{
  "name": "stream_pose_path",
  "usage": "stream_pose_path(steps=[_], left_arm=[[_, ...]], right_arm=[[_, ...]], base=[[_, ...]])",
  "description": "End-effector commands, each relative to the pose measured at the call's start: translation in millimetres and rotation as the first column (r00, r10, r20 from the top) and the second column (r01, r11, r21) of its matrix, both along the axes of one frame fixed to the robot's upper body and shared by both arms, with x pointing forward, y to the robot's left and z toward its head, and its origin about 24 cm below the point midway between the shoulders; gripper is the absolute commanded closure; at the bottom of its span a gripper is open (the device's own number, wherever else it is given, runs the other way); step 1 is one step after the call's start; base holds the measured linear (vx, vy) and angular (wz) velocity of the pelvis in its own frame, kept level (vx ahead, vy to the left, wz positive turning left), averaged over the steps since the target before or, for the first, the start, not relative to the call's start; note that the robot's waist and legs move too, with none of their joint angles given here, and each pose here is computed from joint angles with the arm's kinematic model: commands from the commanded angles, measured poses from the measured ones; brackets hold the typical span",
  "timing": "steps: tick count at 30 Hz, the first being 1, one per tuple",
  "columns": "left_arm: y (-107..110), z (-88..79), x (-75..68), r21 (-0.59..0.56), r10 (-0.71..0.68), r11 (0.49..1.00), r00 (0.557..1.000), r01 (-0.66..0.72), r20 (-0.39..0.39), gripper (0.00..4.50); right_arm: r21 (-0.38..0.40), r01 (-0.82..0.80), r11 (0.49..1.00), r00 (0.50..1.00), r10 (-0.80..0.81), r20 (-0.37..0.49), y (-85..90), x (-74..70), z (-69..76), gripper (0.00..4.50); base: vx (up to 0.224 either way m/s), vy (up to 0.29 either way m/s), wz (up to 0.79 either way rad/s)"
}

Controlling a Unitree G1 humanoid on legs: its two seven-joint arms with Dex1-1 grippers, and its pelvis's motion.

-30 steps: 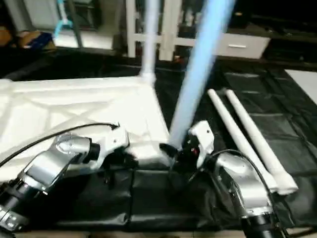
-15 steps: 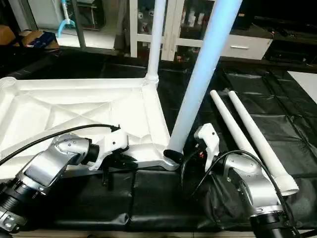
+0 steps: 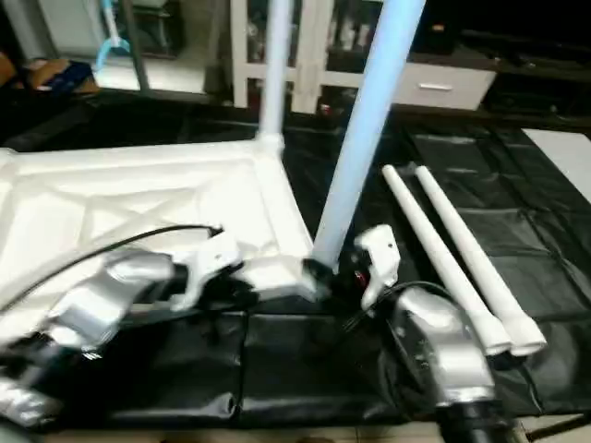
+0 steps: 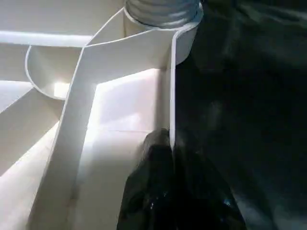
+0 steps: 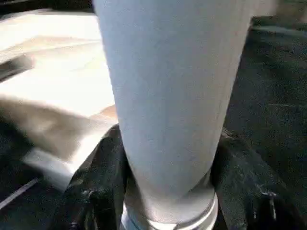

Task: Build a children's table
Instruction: Rotate leg to tighten

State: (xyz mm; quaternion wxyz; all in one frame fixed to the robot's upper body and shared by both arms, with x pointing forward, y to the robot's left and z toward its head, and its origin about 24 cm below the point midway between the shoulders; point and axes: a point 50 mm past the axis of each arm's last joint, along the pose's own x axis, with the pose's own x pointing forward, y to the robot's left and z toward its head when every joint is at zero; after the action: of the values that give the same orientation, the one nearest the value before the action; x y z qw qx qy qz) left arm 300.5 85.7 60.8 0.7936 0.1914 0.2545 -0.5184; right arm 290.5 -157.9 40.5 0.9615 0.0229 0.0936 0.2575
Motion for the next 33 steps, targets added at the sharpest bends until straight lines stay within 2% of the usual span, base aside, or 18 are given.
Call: stream_pose_path(steps=[1, 3, 5, 6, 9, 10, 12, 13, 15, 21, 24, 25, 27, 28, 29, 31, 32, 33], left_arm=[[4, -1.8, 11.3, 0.025, 0.150, 0.988, 0.988, -0.151, 0.032, 4.50], [-1, -1.8, 18.1, 0.035, 0.209, 0.977, 0.975, -0.212, 0.071, 4.50], [-13, -0.5, 23.9, 0.015, 0.255, 0.966, 0.960, -0.258, 0.114, 4.50], [-13, -0.5, 24.0, 0.015, 0.255, 0.966, 0.960, -0.259, 0.114, 4.50], [-21, 0.5, 23.3, 0.001, 0.251, 0.968, 0.962, -0.252, 0.111, 4.50], [-23, 1.4, 21.7, -0.003, 0.241, 0.970, 0.965, -0.242, 0.102, 4.50], [-23, 1.5, 21.3, 0.002, 0.240, 0.971, 0.966, -0.241, 0.099, 4.50], [-22, 1.2, 21.0, 0.005, 0.242, 0.970, 0.965, -0.244, 0.097, 4.50], [-16, -1.2, 19.3, 0.023, 0.227, 0.973, 0.969, -0.230, 0.093, 4.50], [-7, -6.2, 12.7, 0.031, 0.154, 0.987, 0.985, -0.157, 0.077, 4.50], [-5, -3.5, 1.7, -0.026, 0.014, 1.000, 0.998, -0.012, 0.058, 4.50], [0, -1.1, -8.8, -0.054, -0.107, 0.992, 0.993, 0.110, 0.056, 4.50], [1, -0.8, -10.6, -0.057, -0.126, 0.990, 0.990, 0.129, 0.056, 4.50], [5, 1.0, -17.5, -0.076, -0.179, 0.980, 0.983, 0.181, 0.035, 4.50], [5, 1.0, -17.5, -0.076, -0.179, 0.980, 0.983, 0.181, 0.035, 4.50], [10, 1.8, -22.7, -0.071, -0.216, 0.974, 0.976, 0.217, 0.012, 4.50], [10, 1.8, -22.7, -0.071, -0.216, 0.974, 0.976, 0.217, 0.012, 4.50], [13, 1.4, -24.9, -0.071, -0.234, 0.970, 0.972, 0.233, -0.004, 4.50]], right_arm=[[-0.149, 0.356, 0.922, 0.929, -0.366, -0.045, -31.0, 0.3, -20.8, 2.45], [-0.191, 0.597, 0.779, 0.800, -0.597, 0.065, -40.0, 1.7, -15.1, 2.47], [-0.187, 0.676, 0.713, 0.733, -0.677, 0.068, -27.5, 5.7, -15.6, 2.51], [-0.187, 0.676, 0.712, 0.733, -0.677, 0.069, -27.0, 5.9, -15.6, 2.51], [-0.174, 0.645, 0.744, 0.762, -0.644, 0.070, -11.6, 12.8, -14.9, 2.52], [-0.084, 0.600, 0.795, 0.800, -0.594, 0.086, -0.5, 18.3, -7.4, 2.52], [-0.023, 0.549, 0.836, 0.833, -0.545, 0.093, 7.3, 21.3, -2.2, 2.52], [0.010, 0.481, 0.877, 0.872, -0.479, 0.098, 15.0, 22.6, 1.3, 2.52], [0.115, 0.351, 0.929, 0.921, -0.365, 0.136, 27.3, 19.3, 14.1, 1.97], [0.150, 0.236, 0.960, 0.955, -0.258, 0.149, 30.3, 11.6, 27.2, 1.48], [0.128, 0.102, 0.986, 0.980, -0.122, 0.157, 27.2, 3.7, 29.5, 1.18], [0.078, -0.007, 0.997, 0.987, -0.006, 0.162, 18.0, -3.0, 28.7, 1.12], [0.071, -0.026, 0.997, 0.987, 0.015, 0.159, 16.1, -4.2, 28.2, 1.03], [0.001, -0.073, 0.997, 0.983, 0.072, 0.171, 5.2, -6.1, 27.7, 1.03], [0.001, -0.073, 0.997, 0.983, 0.072, 0.171, 5.2, -6.1, 27.7, 1.03], [-0.048, -0.165, 0.985, 0.979, 0.169, 0.117, -11.0, -9.2, 25.2, 1.03], [-0.048, -0.165, 0.985, 0.979, 0.169, 0.117, -11.0, -9.2, 25.2, 1.03], [-0.083, -0.257, 0.963, 0.963, 0.263, 0.067, -20.5, -12.4, 23.3, 1.03]], base=[[0.000, 0.000, 0.00], [0.000, 0.000, 0.00], [0.000, 0.000, 0.00], [0.000, 0.000, 0.00], [0.000, 0.000, 0.00], [0.000, 0.000, 0.00], [0.000, 0.000, 0.00], [0.000, 0.000, 0.00], [0.000, 0.000, 0.00], [0.000, 0.000, 0.00], [0.000, 0.000, 0.00], [0.000, 0.000, 0.00], [0.000, 0.000, 0.00], [0.000, 0.000, 0.00], [0.000, 0.000, 0.00], [0.000, 0.000, 0.00], [0.000, 0.000, 0.00], [0.000, 0.000, 0.00]])
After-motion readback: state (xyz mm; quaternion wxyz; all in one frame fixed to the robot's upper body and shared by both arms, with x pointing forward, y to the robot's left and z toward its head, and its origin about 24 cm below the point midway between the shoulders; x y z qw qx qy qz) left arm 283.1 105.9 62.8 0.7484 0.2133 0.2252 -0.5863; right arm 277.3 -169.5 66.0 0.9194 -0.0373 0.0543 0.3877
